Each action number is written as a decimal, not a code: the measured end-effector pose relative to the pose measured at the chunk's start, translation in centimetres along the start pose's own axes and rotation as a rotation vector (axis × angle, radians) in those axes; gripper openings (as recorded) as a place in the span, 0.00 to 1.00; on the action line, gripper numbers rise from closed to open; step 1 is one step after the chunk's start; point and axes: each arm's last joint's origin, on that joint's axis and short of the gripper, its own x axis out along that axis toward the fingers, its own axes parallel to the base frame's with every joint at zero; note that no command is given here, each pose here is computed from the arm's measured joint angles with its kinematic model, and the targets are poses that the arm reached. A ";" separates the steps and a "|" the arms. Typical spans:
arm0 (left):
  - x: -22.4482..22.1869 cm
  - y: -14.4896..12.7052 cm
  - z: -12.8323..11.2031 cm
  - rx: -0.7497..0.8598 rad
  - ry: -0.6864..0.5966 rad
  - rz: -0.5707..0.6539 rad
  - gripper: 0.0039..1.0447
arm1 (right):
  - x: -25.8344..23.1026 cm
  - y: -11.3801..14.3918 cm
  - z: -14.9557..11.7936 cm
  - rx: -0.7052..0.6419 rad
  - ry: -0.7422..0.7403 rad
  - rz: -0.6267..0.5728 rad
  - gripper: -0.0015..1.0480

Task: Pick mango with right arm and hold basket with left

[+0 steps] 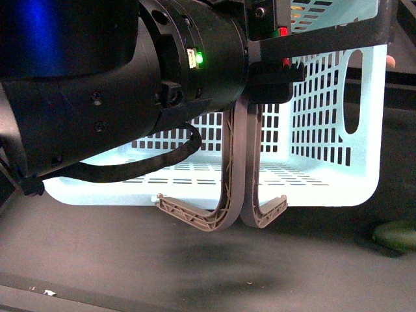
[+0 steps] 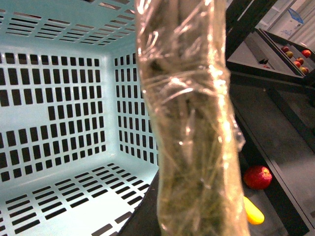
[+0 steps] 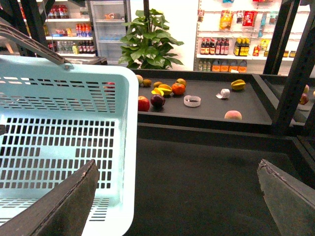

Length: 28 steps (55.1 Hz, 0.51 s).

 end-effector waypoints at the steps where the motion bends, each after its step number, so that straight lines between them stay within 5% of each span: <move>1: 0.0 0.0 0.0 0.001 0.002 -0.007 0.05 | 0.0 0.0 0.0 0.000 0.000 0.000 0.92; 28: 0.0 0.1 0.0 0.003 -0.004 0.014 0.05 | 0.0 0.0 0.0 0.000 0.000 0.000 0.92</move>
